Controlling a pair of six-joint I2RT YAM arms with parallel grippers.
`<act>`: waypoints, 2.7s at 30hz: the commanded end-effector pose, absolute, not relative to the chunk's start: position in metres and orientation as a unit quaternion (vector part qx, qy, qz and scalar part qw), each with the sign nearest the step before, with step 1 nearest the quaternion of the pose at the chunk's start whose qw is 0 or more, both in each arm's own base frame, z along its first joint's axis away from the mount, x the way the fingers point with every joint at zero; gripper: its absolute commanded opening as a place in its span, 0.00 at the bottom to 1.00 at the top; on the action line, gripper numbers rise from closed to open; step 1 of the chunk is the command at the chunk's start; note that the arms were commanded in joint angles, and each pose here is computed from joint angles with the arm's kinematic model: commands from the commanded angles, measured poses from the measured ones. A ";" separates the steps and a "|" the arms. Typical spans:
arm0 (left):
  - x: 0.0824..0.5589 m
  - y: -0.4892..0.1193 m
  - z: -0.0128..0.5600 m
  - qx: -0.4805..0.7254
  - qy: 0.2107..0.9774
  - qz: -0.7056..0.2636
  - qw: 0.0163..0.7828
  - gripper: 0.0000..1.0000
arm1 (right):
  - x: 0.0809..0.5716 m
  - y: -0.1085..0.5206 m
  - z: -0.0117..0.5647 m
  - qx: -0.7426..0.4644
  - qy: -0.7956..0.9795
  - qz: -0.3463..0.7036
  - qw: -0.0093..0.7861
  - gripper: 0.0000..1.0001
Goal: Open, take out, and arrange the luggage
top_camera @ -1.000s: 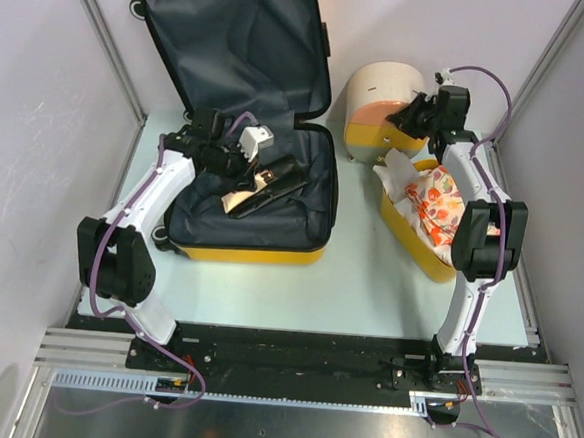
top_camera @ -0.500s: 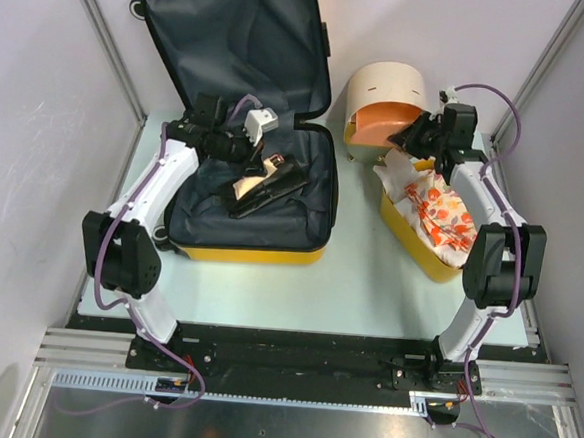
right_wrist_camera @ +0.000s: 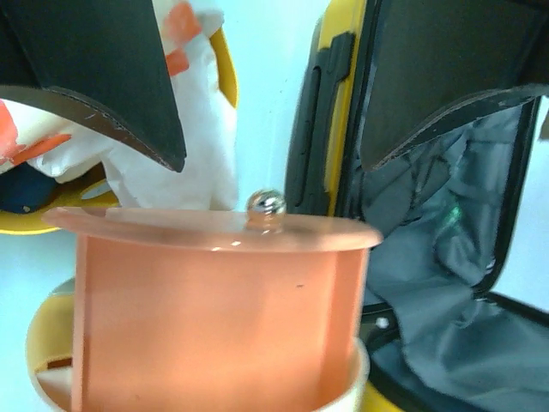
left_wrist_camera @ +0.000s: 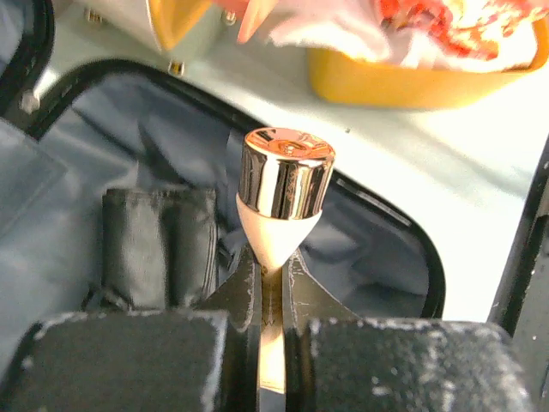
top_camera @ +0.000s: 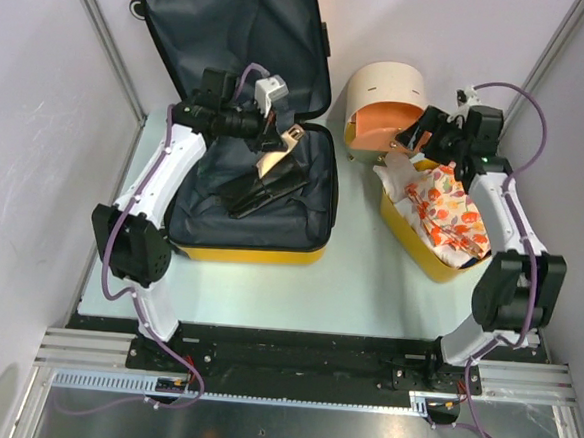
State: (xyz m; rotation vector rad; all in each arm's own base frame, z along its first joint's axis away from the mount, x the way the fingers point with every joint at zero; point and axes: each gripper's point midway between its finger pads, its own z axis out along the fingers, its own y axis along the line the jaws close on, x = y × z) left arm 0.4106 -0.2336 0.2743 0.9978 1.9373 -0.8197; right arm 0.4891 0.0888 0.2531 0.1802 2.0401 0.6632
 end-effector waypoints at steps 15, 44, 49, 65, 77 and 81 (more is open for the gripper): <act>0.368 -0.318 0.372 0.455 0.638 -0.409 0.467 0.00 | 0.375 0.237 0.422 -0.215 0.629 0.484 0.568 0.82; 0.371 -0.340 0.381 0.445 0.626 -0.406 0.495 0.19 | 0.413 0.231 0.395 -0.097 0.680 0.480 0.546 0.10; 0.383 -0.332 0.374 0.410 0.658 -0.387 0.500 0.79 | 0.445 0.196 0.409 -0.046 0.661 0.478 0.577 0.00; 0.398 -0.290 0.362 0.374 0.689 -0.365 0.502 0.99 | 0.533 0.111 0.406 0.017 0.616 0.399 0.679 0.00; 0.409 -0.277 0.356 0.364 0.697 -0.355 0.505 1.00 | 0.569 0.114 0.364 -0.025 0.628 0.383 0.677 0.00; 0.412 -0.275 0.354 0.361 0.700 -0.354 0.504 1.00 | 0.576 0.116 0.352 -0.032 0.639 0.380 0.668 0.02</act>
